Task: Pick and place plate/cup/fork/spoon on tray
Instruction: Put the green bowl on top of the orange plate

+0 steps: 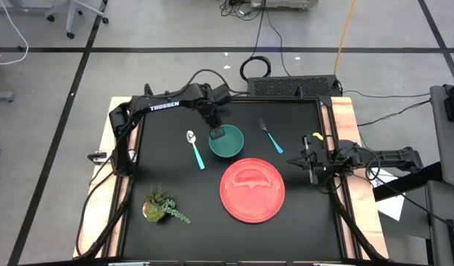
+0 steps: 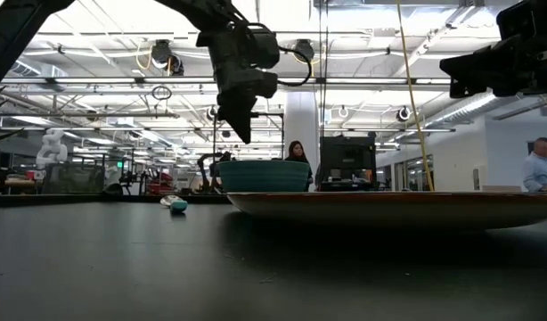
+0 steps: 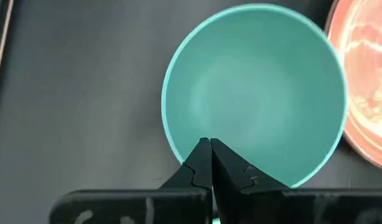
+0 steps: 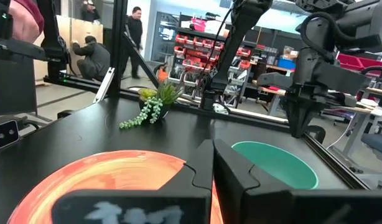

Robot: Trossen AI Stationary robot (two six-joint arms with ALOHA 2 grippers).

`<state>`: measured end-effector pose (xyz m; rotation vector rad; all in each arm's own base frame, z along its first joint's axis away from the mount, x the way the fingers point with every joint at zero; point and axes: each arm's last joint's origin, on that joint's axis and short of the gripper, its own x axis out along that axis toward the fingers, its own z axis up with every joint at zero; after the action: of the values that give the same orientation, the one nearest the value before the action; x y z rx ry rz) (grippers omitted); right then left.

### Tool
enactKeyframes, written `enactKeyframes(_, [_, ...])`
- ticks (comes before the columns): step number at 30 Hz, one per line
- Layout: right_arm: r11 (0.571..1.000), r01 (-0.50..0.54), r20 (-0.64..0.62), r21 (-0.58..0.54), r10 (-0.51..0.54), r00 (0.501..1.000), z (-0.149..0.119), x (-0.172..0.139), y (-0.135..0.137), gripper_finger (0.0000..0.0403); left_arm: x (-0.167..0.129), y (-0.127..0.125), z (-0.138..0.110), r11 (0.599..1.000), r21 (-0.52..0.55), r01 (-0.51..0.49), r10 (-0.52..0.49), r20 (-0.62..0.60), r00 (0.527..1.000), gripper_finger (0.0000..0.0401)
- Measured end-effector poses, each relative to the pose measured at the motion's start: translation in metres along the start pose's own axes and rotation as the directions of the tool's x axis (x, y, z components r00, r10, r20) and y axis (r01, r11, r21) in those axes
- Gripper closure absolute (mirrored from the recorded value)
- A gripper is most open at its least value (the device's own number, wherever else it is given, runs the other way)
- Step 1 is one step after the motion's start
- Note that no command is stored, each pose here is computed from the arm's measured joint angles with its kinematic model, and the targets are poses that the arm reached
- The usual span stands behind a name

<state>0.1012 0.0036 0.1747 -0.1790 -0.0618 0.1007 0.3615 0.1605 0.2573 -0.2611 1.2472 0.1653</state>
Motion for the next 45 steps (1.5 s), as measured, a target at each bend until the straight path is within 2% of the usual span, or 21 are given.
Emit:
enactKeyframes(13, [1.0,0.0,-0.002,0.001,0.0,1.0,0.0,0.0,0.0,0.0403,0.008,-0.001,0.004,1.0,-0.004,-0.014,0.014,0.009,1.0,0.04])
enactKeyframes(20, [1.0,0.0,-0.002,0.009,0.0,1.0,0.0,0.0,0.0,0.0403,0.008,-0.001,0.006,1.0,0.013,-0.017,0.016,0.032,0.999,0.037])
enactKeyframes(26, [1.0,0.0,-0.002,0.011,0.0,1.0,0.0,0.0,0.0,0.0403,0.008,-0.001,0.006,0.999,0.028,-0.018,0.017,0.037,0.999,0.0319])
enactKeyframes(38, [1.0,0.0,-0.002,0.011,0.0,1.0,0.0,0.0,0.0,0.0403,0.011,-0.001,0.006,1.0,0.009,-0.016,0.015,0.029,0.999,0.017])
enactKeyframes(45, [1.0,0.0,-0.002,0.012,0.0,1.0,0.0,0.0,0.0,0.0403,0.045,0.005,0.006,1.0,0.004,-0.021,0.021,-0.064,0.998,0.0128])
